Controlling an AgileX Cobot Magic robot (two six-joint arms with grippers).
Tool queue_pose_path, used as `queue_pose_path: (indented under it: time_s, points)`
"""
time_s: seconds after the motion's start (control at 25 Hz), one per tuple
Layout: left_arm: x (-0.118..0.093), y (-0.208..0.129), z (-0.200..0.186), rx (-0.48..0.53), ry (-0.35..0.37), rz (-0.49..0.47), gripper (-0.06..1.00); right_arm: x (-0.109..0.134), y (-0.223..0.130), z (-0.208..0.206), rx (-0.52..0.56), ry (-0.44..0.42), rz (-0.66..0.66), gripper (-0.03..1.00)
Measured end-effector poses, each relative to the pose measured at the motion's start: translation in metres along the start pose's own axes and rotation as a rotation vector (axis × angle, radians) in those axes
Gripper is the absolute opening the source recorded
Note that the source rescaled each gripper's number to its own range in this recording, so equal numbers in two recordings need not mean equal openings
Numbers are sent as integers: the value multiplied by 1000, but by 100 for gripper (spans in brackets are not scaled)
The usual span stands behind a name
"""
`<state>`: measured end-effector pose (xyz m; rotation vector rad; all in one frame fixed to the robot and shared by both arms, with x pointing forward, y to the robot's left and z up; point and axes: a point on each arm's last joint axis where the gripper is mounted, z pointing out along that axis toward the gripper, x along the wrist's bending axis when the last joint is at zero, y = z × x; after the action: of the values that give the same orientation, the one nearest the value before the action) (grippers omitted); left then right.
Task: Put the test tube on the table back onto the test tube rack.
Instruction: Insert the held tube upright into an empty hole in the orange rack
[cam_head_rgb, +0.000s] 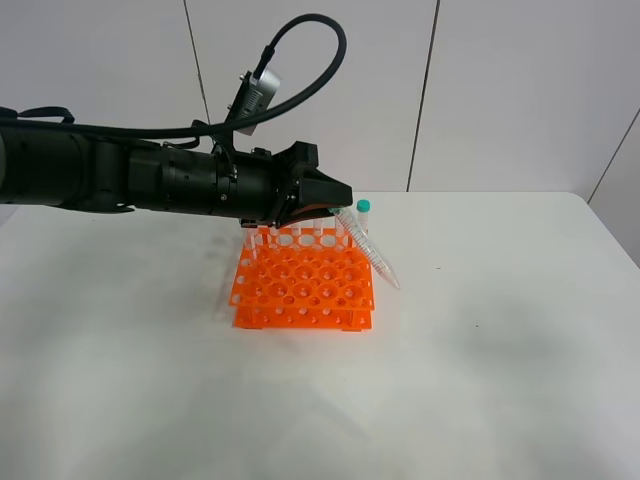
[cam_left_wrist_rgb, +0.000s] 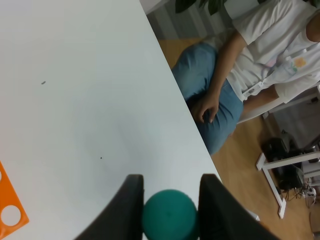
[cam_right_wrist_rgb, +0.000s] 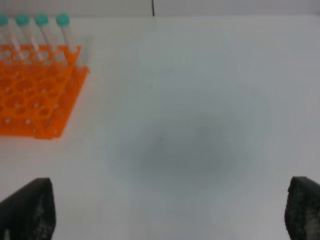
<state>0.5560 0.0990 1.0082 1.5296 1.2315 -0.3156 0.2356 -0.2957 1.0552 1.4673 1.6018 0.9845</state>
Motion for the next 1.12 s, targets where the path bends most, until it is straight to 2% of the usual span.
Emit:
queue_pose_path:
  time_s: [0.32, 0.68, 0.92, 1.0, 1.12]
  points:
    - [0, 0, 0, -1, 2, 0, 1, -1, -1, -2, -10, -12, 5, 100]
    - [4, 2, 0, -17, 40, 0, 1, -1, -1, -2, -10, -12, 5, 100]
    - [12, 7, -2, -66, 152, 12, 1, -1, -1, -2, -10, -12, 5, 100]
    - [12, 10, -8, -75, 217, 74, 1, -1, -1, -2, -10, -12, 5, 100]
    - [2, 15, -21, -90, 341, 238, 1, -1, -1, -2, -10, -12, 5, 100]
